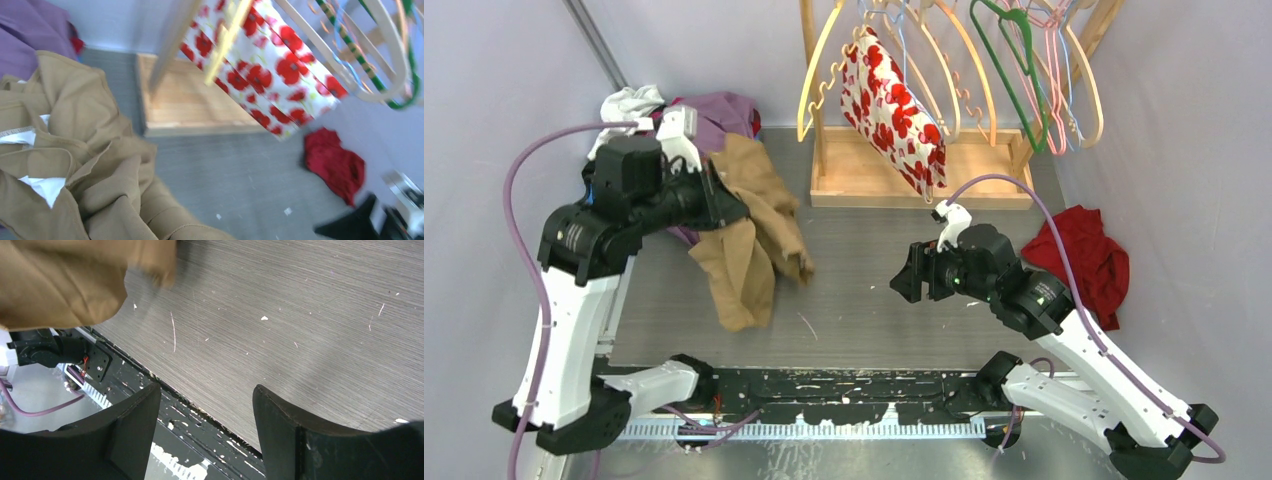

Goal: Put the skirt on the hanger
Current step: Pick up the skirt from the bin, then place the skirt at the center of the board.

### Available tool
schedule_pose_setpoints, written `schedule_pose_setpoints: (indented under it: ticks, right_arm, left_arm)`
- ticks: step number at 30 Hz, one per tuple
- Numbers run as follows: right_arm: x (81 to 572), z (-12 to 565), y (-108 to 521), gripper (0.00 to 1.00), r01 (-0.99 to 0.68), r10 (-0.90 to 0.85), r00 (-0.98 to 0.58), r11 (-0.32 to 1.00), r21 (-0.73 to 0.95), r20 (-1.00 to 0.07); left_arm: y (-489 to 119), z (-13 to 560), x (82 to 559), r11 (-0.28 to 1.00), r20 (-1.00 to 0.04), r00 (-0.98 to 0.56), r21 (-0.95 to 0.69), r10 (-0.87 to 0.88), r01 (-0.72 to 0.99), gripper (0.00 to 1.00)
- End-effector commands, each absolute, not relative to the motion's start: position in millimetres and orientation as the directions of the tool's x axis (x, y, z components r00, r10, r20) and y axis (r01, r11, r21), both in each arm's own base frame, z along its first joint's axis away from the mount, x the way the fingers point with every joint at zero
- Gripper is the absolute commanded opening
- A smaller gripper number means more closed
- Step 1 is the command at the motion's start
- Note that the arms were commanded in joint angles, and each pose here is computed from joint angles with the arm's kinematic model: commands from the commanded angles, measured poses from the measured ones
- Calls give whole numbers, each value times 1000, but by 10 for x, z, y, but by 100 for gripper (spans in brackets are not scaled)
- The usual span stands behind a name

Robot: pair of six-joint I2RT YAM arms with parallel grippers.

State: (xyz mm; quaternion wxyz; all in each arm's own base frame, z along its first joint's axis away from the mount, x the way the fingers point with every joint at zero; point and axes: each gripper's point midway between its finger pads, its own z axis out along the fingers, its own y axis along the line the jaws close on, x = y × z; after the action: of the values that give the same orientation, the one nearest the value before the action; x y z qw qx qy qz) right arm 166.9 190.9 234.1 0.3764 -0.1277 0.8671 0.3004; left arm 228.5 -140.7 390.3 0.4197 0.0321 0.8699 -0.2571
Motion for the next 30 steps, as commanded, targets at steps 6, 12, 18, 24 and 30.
schedule_pose_setpoints:
  ticks: [6,12,18,24,30]
  right_arm:
    - [1726,2500,1895,72,-445,37,-650,791,420,-759]
    - [1716,2459,1832,72,-427,32,-655,809,404,-755]
    - [1703,2432,1690,72,-386,33,-655,844,372,-755]
    - [1665,2409,1550,69,-350,33,-658,871,344,-753]
    - [1694,2355,1580,66,-326,50,-674,875,358,-737]
  left_arm:
    - [-2095,3477,1852,742,-645,-763,-533,-45,407,5]
    - [-2656,3256,1774,710,-633,-771,-508,76,487,5]
    - [-3309,2906,1900,669,-595,-778,-497,200,552,5]
    - [-3837,2470,2255,650,-577,-772,-482,269,587,5]
    - [-4305,2319,2625,607,-622,-717,-448,316,657,3]
